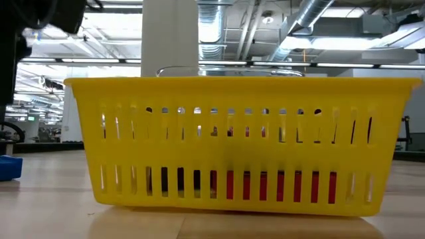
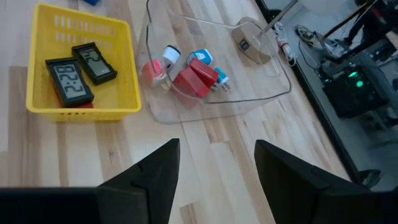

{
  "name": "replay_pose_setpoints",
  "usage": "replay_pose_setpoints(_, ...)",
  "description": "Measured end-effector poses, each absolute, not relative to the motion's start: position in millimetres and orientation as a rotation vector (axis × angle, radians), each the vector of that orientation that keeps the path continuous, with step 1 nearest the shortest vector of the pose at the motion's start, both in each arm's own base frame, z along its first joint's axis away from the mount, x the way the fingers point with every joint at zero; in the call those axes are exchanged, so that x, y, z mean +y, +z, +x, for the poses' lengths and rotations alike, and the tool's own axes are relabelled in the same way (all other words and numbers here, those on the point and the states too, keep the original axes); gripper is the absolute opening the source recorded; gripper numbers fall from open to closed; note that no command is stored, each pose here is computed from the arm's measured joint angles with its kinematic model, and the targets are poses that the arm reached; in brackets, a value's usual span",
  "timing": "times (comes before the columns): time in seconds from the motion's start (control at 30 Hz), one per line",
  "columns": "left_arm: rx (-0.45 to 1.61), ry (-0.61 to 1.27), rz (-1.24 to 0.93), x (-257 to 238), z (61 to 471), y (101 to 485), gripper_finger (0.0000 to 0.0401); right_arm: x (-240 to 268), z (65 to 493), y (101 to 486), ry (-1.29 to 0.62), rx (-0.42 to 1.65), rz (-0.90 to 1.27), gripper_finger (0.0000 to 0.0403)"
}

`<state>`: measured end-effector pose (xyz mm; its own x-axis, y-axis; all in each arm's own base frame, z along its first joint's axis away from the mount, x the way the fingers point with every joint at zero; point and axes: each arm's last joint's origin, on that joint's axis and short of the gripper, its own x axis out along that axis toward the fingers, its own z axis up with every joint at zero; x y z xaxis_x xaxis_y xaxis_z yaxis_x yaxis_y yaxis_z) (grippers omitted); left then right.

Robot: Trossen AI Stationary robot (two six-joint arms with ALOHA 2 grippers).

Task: Pick & Place Office items
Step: Put the blue digital clock into the yellow bin

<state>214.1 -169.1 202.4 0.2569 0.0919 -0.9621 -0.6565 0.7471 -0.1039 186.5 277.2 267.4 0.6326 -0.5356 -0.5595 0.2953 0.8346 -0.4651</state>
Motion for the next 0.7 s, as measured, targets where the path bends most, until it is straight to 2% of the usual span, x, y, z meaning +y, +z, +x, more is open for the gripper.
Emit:
replay_pose_setpoints(0.3,1.168,0.491,-0.743,-200,238,167,0.0259,279,183,269,-0.439,0.772,-0.433,0.0201)
replay_pose_setpoints(0.7,1.154,0.622,-0.856,-233,243,146,0.0252,294,157,270,-0.332,0.745,-0.531,0.0201)
